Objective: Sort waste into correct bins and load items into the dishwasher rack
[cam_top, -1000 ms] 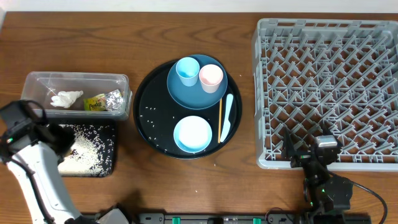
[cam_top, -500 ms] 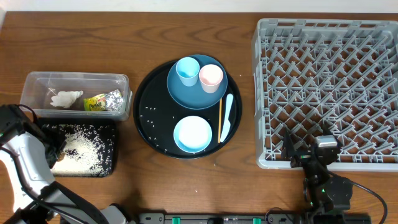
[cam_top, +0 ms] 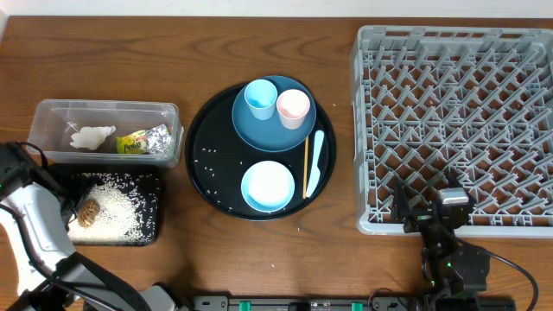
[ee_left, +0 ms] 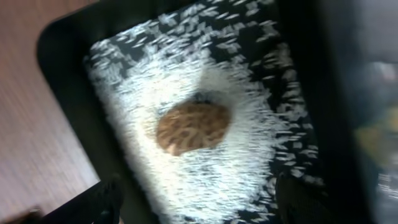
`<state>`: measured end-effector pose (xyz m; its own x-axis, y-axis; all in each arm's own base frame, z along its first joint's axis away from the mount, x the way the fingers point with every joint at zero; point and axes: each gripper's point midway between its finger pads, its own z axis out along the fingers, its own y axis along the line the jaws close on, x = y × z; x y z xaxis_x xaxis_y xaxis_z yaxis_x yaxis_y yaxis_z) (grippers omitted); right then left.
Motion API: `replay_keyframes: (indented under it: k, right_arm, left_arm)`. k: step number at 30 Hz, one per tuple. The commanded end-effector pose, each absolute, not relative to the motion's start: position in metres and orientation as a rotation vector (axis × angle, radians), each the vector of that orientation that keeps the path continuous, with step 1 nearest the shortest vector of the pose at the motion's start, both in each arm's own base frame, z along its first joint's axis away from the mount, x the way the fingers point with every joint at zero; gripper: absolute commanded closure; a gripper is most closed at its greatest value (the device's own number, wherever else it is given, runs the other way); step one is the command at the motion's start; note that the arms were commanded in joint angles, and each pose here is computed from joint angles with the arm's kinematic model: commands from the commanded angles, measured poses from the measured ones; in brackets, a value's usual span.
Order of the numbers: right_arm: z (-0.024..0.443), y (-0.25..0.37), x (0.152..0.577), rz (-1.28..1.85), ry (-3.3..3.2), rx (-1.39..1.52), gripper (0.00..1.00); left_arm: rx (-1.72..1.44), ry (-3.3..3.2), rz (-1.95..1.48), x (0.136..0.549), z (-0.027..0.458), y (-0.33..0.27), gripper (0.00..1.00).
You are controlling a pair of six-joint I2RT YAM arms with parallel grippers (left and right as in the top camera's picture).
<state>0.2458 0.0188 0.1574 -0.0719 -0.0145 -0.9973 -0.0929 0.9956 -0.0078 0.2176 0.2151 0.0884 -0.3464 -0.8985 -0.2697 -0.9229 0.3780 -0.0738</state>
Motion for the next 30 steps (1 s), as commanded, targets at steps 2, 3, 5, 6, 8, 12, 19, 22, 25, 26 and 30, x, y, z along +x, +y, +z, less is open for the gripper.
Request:
replay_keyframes:
  k: [2, 3, 5, 6, 8, 12, 19, 22, 25, 26, 30]
  right_arm:
    - [0.156, 0.02, 0.246, 0.06, 1.647, -0.091, 0.01]
    - [0.156, 0.02, 0.246, 0.06, 1.647, -0.091, 0.01]
    - [0.156, 0.02, 0.246, 0.06, 1.647, -0.091, 0.01]
    - [0.156, 0.02, 0.246, 0.06, 1.647, -0.091, 0.01]
    - [0.156, 0.02, 0.246, 0.06, 1.647, -0.091, 0.01]
    - [0.156, 0.02, 0.246, 0.06, 1.647, -0.091, 0.01]
    - [0.156, 0.019, 0.246, 0.059, 1.647, -0.091, 0.01]
    - [0.156, 0.02, 0.246, 0.06, 1.647, -0.091, 0.01]
    - [0.156, 0.02, 0.246, 0.06, 1.647, -0.091, 0.01]
    - [0.156, 0.02, 0.246, 0.06, 1.647, -0.091, 0.01]
    - [0.156, 0.02, 0.246, 0.06, 1.647, -0.091, 0.01]
  left_arm:
    - [-1.456, 2.276, -0.014, 0.25, 0.141, 0.203, 0.21]
    - [-1.421, 2.269, -0.033, 0.254, 0.148, 0.196, 0.21]
    - [-1.343, 2.275, -0.084, 0.261, 0.162, 0.176, 0.21]
    - [-1.304, 2.288, -0.102, 0.263, 0.167, 0.166, 0.21]
    - [-1.216, 2.317, -0.145, 0.269, 0.175, 0.143, 0.21]
    - [-1.041, 2.384, -0.194, 0.279, 0.185, 0.1, 0.2]
    - [-0.869, 2.531, -0.261, 0.279, 0.177, 0.045, 0.12]
    - [-0.771, 2.587, -0.366, 0.28, 0.175, 0.015, 0.06]
    - [-0.666, 2.637, -0.52, 0.278, 0.175, -0.02, 0.05]
    - [-0.633, 2.653, -0.563, 0.276, 0.176, -0.031, 0.05]
    - [-0.539, 2.758, -0.605, 0.257, 0.168, -0.059, 0.09]
